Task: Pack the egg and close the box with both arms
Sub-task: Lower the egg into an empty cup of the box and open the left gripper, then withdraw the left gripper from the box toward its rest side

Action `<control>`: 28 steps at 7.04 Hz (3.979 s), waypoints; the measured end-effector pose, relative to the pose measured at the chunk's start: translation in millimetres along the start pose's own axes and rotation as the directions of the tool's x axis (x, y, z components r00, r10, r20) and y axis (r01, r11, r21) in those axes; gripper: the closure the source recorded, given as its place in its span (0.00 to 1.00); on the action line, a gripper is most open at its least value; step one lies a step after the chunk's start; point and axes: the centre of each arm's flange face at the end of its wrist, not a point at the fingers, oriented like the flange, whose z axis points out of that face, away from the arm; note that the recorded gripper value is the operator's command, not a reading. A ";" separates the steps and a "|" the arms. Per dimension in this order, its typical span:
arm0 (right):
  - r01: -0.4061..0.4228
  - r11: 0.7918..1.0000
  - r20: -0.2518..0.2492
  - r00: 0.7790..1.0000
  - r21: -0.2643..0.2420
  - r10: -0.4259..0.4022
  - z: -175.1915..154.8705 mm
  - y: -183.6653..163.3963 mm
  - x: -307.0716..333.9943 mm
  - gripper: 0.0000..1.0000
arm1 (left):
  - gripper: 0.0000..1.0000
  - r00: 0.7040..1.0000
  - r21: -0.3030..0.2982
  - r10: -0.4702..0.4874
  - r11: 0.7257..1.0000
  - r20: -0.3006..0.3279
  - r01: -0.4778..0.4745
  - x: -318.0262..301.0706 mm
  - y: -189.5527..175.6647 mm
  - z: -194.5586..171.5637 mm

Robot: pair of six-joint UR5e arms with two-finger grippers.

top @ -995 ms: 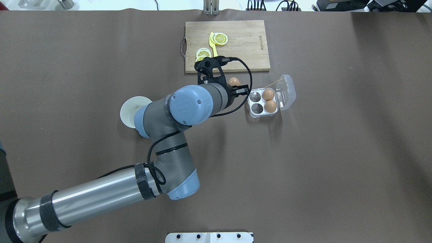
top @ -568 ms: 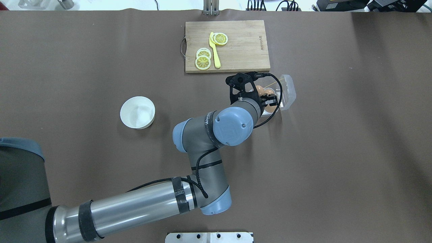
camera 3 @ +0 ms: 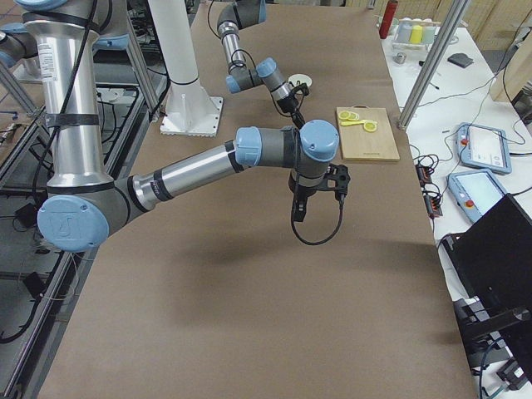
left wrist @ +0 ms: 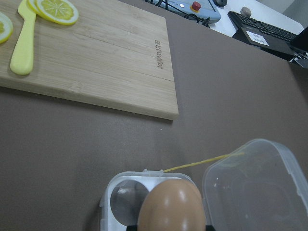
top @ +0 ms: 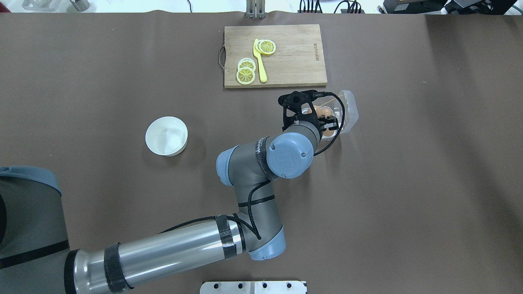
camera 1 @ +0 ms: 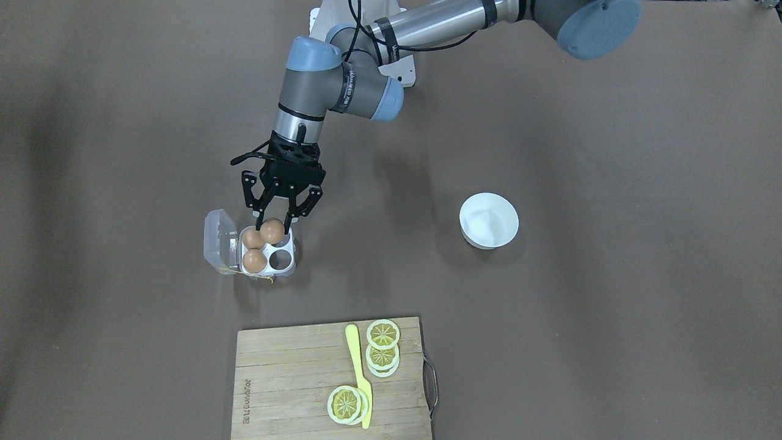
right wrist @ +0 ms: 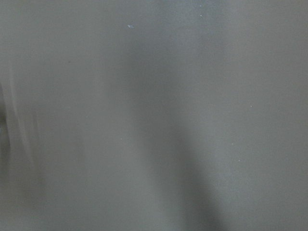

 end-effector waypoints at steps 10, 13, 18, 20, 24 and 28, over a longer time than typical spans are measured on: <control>-0.004 1.000 0.001 1.000 -0.005 0.004 2.3 -1.9 1.6 0.00 | 0.53 1.000 0.050 0.004 0.999 0.025 -0.006 1.6 -3.4 8.3; -0.012 1.000 0.001 1.000 -0.005 0.012 2.2 -2.1 1.5 0.00 | 0.53 1.000 0.043 0.008 0.999 0.026 -0.009 2.8 3.3 9.1; -0.015 1.000 0.011 1.000 -0.004 0.015 1.5 -1.7 -0.6 0.00 | 0.06 0.999 0.039 0.010 0.999 0.035 -0.011 0.0 6.9 12.5; -0.016 1.000 0.015 1.000 -0.005 0.016 1.5 -1.9 -0.8 0.00 | 0.06 1.000 0.040 0.007 0.999 0.028 -0.008 2.5 5.6 9.7; -0.013 1.000 0.015 1.000 -0.002 0.013 0.4 -2.4 -2.4 0.00 | 0.03 1.000 0.031 -0.016 0.999 -0.016 0.016 4.9 -21.1 3.9; 0.023 1.000 0.019 1.000 0.015 -0.024 -7.5 -11.2 -19.1 0.00 | 0.02 1.000 -0.026 0.019 0.999 -0.008 -0.019 -59.3 -102.5 -20.2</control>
